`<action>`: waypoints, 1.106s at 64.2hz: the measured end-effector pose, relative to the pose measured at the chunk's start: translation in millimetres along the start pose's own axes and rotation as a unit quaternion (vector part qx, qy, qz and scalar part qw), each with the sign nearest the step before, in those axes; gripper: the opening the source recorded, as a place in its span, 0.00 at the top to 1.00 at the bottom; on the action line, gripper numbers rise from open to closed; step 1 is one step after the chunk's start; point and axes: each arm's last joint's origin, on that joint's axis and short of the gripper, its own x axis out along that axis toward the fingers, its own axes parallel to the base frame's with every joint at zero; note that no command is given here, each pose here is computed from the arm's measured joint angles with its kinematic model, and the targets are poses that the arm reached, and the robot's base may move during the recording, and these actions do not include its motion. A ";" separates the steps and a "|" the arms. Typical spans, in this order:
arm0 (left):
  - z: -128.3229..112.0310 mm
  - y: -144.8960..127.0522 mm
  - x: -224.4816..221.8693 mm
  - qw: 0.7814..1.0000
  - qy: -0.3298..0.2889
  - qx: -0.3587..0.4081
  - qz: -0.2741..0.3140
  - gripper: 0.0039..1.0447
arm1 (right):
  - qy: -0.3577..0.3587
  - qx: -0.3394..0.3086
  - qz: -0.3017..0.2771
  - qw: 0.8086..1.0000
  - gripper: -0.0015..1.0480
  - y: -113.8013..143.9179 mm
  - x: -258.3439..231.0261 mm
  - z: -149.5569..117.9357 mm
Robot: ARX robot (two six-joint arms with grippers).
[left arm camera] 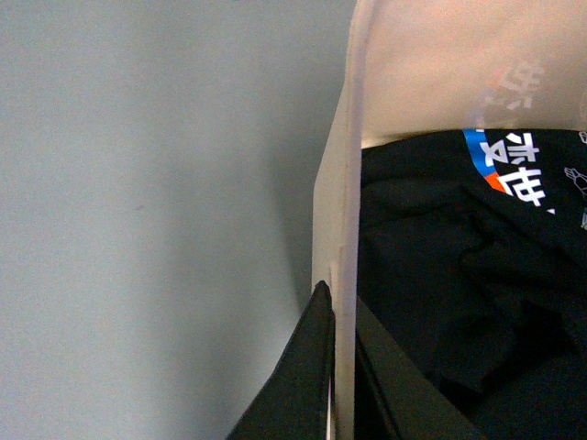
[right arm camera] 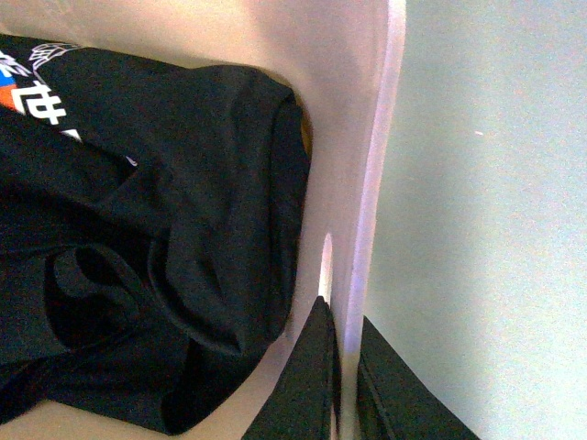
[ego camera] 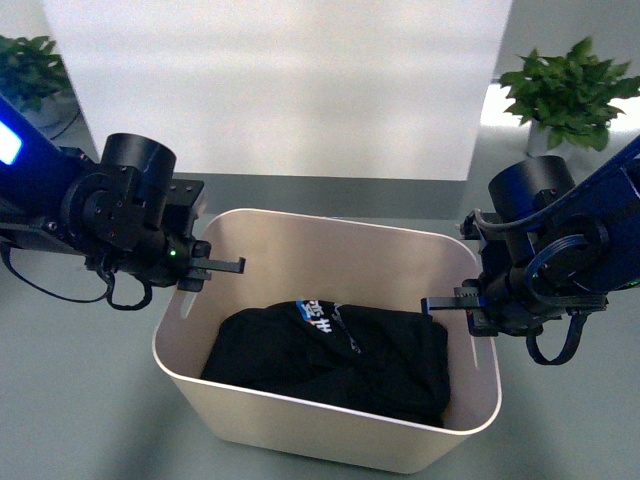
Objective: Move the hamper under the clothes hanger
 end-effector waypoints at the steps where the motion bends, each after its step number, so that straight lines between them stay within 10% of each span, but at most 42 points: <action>1: 0.3 -3.1 -0.2 1.000 0.000 0.002 -0.003 0.96 | 0.000 0.001 -0.001 1.000 0.97 -0.9 0.1 0.0; 71: 0.1 -2.0 -0.2 1.000 0.000 0.000 -0.002 0.96 | 0.001 -0.001 -0.002 1.000 0.97 -0.1 0.1 -0.8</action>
